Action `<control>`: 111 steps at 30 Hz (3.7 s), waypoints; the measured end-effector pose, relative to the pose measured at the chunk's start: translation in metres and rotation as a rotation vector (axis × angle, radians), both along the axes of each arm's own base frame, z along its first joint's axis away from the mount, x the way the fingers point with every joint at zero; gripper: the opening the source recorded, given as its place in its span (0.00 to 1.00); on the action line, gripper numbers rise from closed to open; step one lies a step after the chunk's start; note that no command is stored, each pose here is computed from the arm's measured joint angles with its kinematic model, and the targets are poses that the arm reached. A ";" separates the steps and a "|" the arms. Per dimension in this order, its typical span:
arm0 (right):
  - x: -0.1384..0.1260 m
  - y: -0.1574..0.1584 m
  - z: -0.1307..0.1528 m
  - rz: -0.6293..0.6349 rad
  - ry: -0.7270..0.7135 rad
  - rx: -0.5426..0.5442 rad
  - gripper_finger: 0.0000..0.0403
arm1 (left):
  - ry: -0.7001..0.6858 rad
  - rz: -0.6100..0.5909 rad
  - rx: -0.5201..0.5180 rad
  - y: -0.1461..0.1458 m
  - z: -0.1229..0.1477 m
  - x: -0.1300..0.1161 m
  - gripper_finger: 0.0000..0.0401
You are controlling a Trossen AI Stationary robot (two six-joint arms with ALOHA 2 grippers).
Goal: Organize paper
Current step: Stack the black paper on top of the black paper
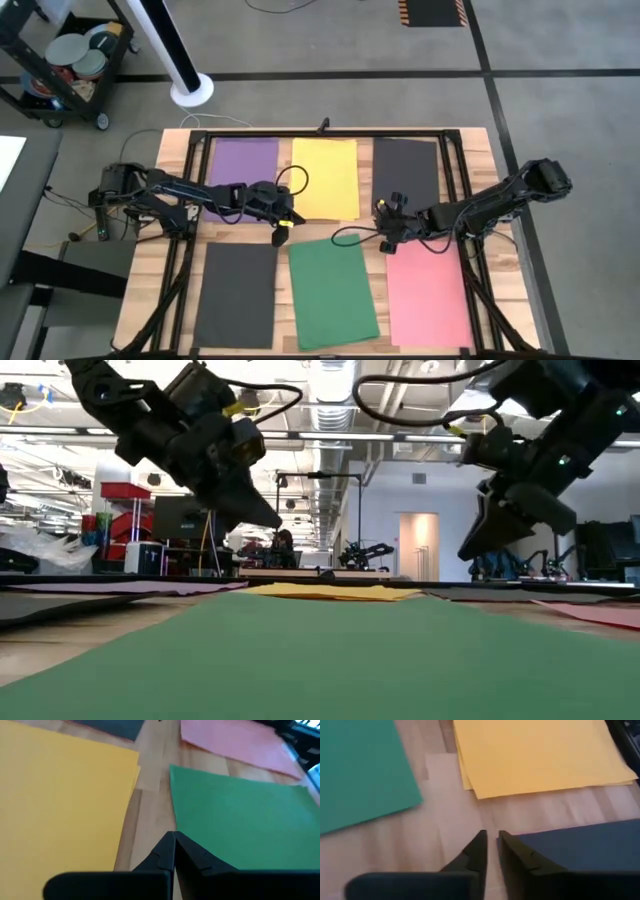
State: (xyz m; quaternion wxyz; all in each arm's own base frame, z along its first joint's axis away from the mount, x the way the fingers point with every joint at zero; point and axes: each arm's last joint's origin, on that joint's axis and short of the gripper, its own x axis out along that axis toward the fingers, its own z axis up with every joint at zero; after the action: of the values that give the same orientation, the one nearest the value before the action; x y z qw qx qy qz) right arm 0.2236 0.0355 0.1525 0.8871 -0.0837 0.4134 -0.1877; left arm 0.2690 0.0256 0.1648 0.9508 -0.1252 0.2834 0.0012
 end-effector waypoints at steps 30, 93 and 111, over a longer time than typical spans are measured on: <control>0.016 -0.015 -0.051 -0.114 0.244 -0.216 0.20 | 0.093 0.025 -0.011 -0.001 -0.012 -0.008 0.00; 0.046 0.011 -0.014 -0.030 0.459 -0.261 0.00 | 0.144 0.026 0.010 -0.001 -0.016 -0.011 0.00; -0.004 0.019 0.089 0.041 0.282 0.330 0.00 | 0.140 -0.020 0.014 -0.013 -0.016 -0.010 0.00</control>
State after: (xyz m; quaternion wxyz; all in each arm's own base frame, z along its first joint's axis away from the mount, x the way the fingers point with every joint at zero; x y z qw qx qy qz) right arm 0.2195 0.0549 0.2419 0.8257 0.0288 0.5568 -0.0856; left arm 0.2589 0.0129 0.1491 0.9295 -0.1153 0.3503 0.0024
